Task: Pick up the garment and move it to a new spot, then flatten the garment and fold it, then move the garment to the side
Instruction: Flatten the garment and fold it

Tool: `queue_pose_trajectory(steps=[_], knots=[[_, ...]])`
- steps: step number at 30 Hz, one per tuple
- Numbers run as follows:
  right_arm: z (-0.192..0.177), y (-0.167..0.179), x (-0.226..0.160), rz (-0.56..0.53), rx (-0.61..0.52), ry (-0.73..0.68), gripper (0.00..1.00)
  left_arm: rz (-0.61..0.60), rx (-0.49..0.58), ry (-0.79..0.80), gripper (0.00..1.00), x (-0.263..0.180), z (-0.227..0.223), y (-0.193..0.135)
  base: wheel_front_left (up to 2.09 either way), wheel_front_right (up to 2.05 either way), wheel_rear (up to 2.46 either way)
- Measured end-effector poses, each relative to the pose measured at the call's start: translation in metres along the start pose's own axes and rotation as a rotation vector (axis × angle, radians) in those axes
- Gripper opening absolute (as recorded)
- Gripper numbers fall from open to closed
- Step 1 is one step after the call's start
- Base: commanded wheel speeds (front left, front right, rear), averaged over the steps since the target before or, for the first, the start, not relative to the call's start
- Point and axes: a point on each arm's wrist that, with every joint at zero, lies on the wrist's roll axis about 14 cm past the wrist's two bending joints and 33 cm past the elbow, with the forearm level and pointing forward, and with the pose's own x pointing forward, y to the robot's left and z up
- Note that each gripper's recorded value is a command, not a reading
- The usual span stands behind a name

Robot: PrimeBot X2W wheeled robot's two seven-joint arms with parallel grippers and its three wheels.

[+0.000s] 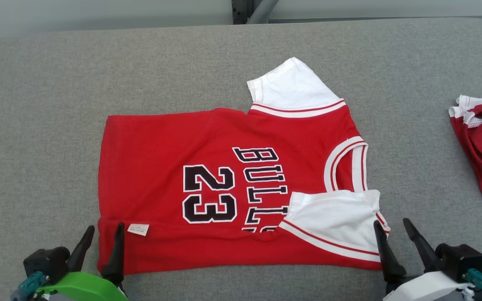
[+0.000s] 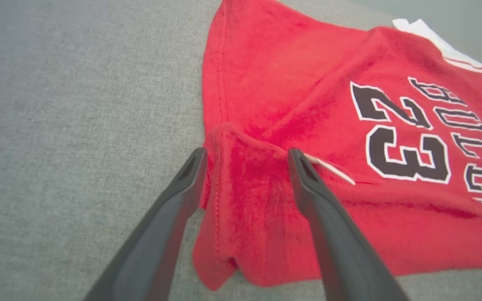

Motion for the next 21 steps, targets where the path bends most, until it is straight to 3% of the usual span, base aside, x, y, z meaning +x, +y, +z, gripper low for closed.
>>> queue_pose_trajectory(steps=[7,11,21], knots=[[0.086,-0.005,0.010,-0.001,-0.104,-0.286,1.00,-0.013,0.045,-0.359,1.00,0.005,0.084,-0.021,0.00,0.00,0.00],[0.116,-0.002,0.017,0.005,-0.131,-0.380,1.00,-0.012,0.125,-0.474,1.00,0.010,0.118,-0.025,0.00,0.00,0.00],[0.120,0.006,0.028,0.030,-0.123,-0.400,1.00,-0.011,0.185,-0.439,1.00,0.025,0.118,-0.019,0.00,0.00,0.00]])
